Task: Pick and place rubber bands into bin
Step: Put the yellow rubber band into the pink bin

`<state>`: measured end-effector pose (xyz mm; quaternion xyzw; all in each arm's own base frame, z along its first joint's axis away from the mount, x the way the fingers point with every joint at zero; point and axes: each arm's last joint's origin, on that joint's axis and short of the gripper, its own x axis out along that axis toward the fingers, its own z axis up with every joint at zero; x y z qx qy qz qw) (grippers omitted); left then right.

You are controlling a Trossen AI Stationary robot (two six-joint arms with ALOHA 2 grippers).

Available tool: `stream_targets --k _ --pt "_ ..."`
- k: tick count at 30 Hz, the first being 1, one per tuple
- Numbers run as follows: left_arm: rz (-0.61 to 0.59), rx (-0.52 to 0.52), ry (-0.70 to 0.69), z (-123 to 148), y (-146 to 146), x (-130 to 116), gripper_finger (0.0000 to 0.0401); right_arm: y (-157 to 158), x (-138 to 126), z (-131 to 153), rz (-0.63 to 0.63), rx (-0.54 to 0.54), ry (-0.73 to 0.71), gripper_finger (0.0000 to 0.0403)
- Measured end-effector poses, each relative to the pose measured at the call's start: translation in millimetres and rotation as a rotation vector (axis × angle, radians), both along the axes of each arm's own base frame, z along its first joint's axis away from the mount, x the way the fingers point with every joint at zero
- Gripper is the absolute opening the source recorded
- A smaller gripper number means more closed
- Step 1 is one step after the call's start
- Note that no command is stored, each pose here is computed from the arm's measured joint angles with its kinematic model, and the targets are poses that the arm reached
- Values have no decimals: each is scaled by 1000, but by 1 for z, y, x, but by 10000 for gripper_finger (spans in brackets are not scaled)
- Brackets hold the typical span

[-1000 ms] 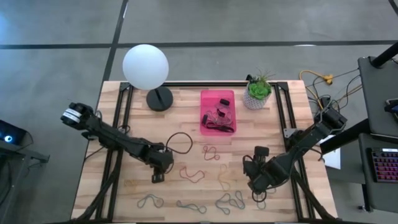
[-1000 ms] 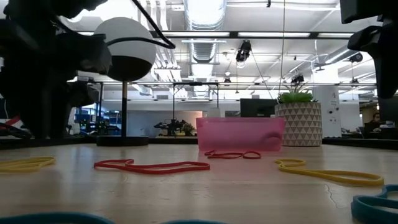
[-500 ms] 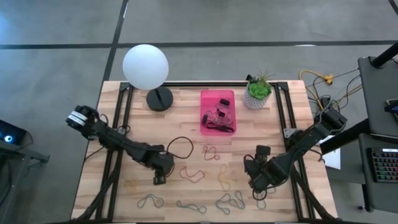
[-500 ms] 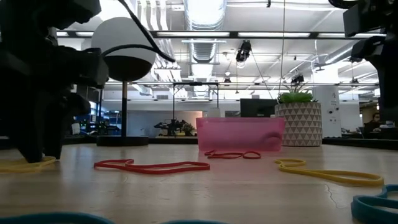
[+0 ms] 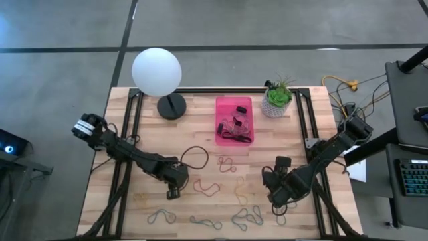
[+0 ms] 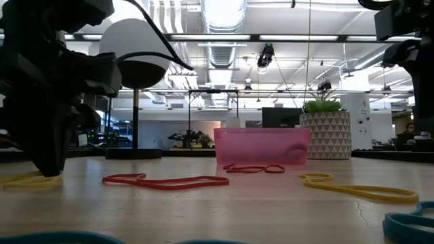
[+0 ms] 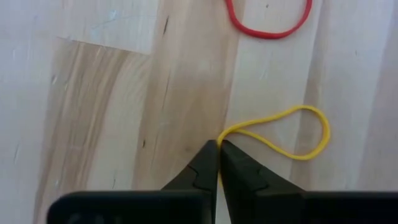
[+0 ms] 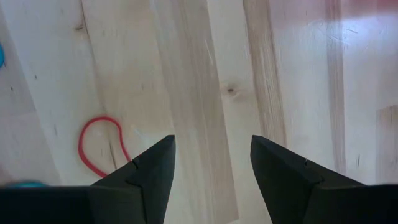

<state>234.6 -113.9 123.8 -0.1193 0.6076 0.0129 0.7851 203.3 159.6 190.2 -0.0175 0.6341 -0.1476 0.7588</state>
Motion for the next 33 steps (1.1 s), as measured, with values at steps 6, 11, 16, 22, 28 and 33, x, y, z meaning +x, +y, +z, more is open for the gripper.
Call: stream_targets --k 6,11,16,22,28,33 --pt "11 -7 -103 36 10 1 0 0 0 0 7 -2 2 196" --pt "34 87 -223 75 35 8 0 0 0 0 15 -5 7 196" --pt "55 178 -458 128 65 39 0 -1 -2 0 -25 -8 12 196" --pt "160 342 -672 177 119 101 0 -2 -3 0 -64 -15 15 196" --pt "293 496 -616 174 174 159 0 -3 -4 0 -88 -20 16 196" --pt "315 516 -585 155 186 191 22 -2 -5 0 -145 -12 -1 196"
